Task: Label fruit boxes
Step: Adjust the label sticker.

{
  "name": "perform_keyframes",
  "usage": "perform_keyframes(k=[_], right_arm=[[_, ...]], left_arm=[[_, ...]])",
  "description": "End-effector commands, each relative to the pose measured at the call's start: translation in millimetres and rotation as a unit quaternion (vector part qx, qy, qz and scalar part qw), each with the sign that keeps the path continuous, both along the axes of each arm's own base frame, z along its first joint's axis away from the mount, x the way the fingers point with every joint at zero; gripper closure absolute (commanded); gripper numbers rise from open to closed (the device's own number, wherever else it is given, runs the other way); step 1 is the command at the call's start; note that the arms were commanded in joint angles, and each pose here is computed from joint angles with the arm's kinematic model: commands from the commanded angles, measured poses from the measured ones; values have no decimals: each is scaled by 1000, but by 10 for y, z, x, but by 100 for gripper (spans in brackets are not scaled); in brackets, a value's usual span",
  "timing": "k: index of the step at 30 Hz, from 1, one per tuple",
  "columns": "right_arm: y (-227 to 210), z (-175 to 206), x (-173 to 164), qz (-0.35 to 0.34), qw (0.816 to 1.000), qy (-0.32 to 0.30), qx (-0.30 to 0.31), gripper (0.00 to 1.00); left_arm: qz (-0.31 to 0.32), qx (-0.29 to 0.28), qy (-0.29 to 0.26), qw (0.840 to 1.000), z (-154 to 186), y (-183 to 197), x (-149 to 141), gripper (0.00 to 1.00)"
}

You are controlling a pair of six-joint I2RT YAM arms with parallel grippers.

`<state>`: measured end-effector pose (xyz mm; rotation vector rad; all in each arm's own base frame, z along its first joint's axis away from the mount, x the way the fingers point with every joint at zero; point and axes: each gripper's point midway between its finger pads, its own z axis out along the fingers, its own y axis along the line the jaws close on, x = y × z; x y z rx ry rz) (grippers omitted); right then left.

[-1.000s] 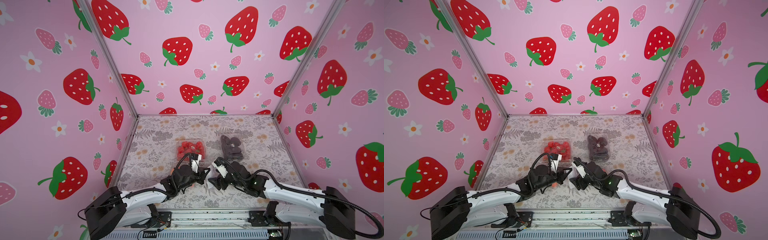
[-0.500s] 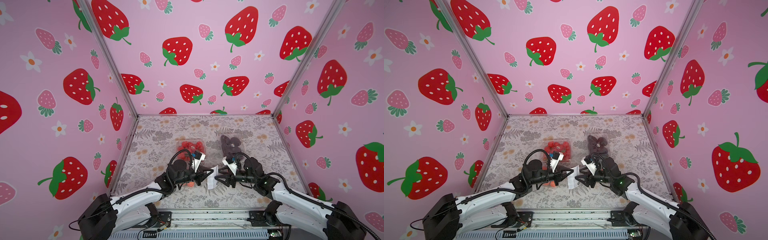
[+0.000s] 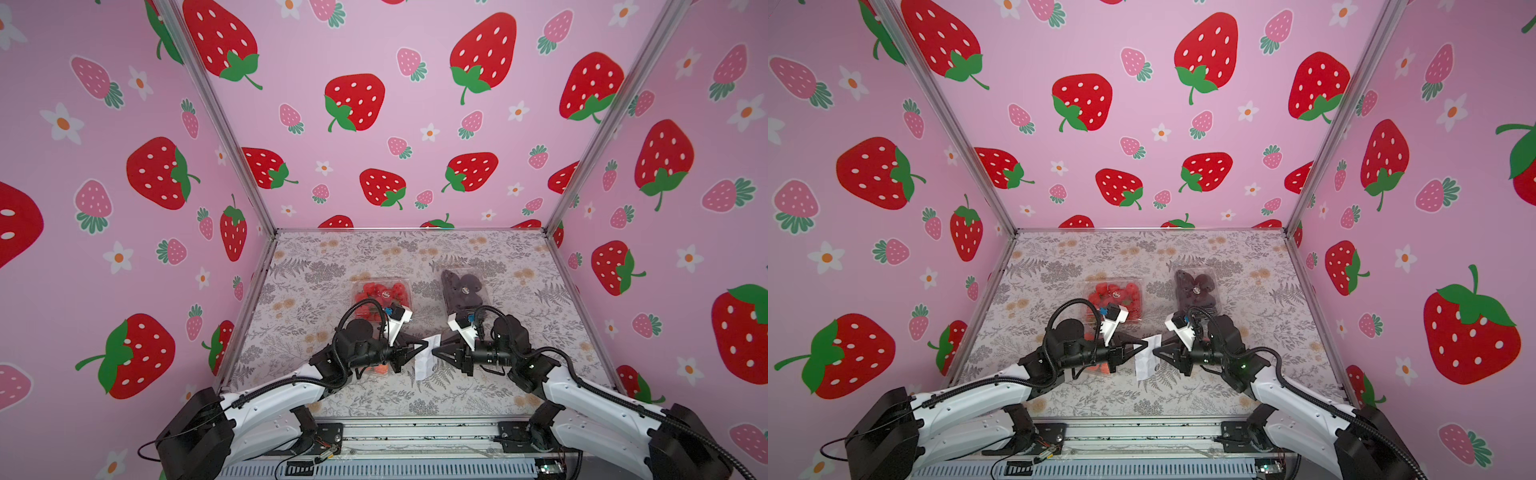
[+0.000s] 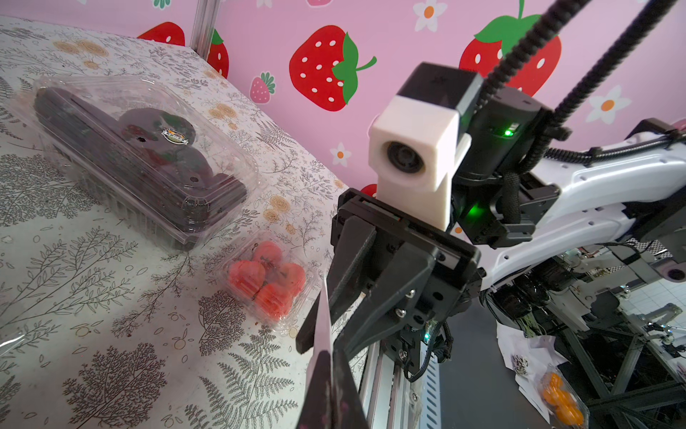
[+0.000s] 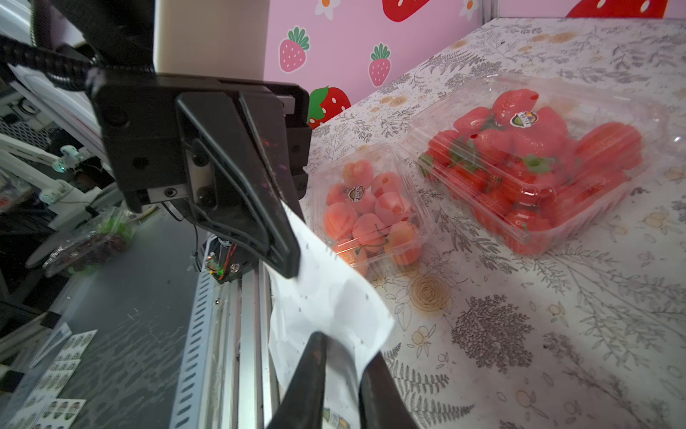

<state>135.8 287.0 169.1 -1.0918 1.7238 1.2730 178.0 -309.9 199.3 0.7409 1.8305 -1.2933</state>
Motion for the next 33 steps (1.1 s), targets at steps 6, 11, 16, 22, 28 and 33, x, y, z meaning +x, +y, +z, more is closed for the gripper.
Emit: perform_keyframes(k=[6, 11, 16, 22, 28, 33], right_arm=[[-44, 263, -71, 12, 998, -40, 40, 100], [-65, 377, -105, 18, 997, -51, 54, 100], [-73, 479, -111, 23, 996, -56, 65, 100], [-105, 519, 10, 8, 996, -54, 66, 100], [-131, 502, 56, -1, 997, -52, 65, 100], [-119, 529, 59, 3, 996, -51, 68, 100]], left_arm=[[17, -10, -34, 999, 101, 36, 61, 58], [-11, -17, -36, 999, 4, -25, -1, 26], [-68, -31, -48, 996, -44, -124, -159, 34], [-106, -19, -41, 993, -107, -246, -324, 60], [-93, -12, -37, 995, -170, -217, -307, 66], [-96, 13, -25, 995, -272, -268, -269, 75]])
